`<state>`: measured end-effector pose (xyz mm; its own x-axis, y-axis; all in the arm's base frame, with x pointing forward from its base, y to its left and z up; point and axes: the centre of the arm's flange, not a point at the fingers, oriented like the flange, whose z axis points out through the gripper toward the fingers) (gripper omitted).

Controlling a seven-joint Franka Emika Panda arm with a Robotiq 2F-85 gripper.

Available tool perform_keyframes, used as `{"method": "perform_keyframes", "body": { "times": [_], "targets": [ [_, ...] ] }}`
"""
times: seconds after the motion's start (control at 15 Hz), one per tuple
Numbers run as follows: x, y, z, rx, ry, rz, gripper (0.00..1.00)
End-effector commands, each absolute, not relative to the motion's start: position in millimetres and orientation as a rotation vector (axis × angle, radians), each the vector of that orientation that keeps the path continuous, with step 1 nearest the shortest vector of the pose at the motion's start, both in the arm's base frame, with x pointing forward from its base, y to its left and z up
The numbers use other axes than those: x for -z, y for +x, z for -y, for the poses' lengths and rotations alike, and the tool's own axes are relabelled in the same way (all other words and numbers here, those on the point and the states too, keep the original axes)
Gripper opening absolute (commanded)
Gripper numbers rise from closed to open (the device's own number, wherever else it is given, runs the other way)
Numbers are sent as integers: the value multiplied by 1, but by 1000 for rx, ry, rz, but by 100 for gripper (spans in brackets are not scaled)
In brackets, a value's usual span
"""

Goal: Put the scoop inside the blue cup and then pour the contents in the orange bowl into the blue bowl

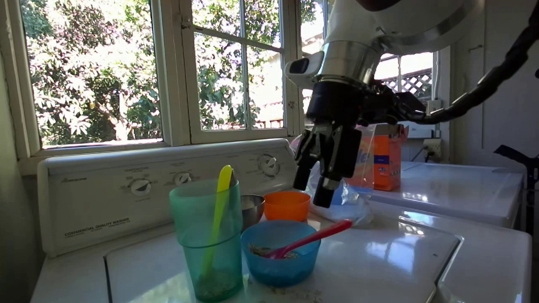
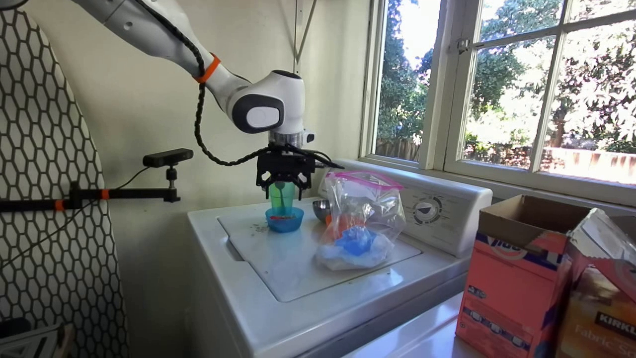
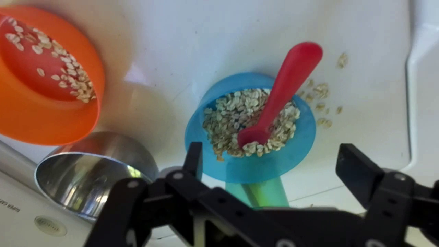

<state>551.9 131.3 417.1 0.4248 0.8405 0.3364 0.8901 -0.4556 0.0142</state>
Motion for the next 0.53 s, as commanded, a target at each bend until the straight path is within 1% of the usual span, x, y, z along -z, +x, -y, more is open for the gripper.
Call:
{"method": "perform_keyframes", "body": {
  "times": [0.0,0.27,0.47],
  "targets": [
    [-417,537,-127,321,-2462,1672,100],
    [-409,531,-128,243,-2459,1748,100],
    [-394,530,-128,253,-2540,1728,100]
  ]
}}
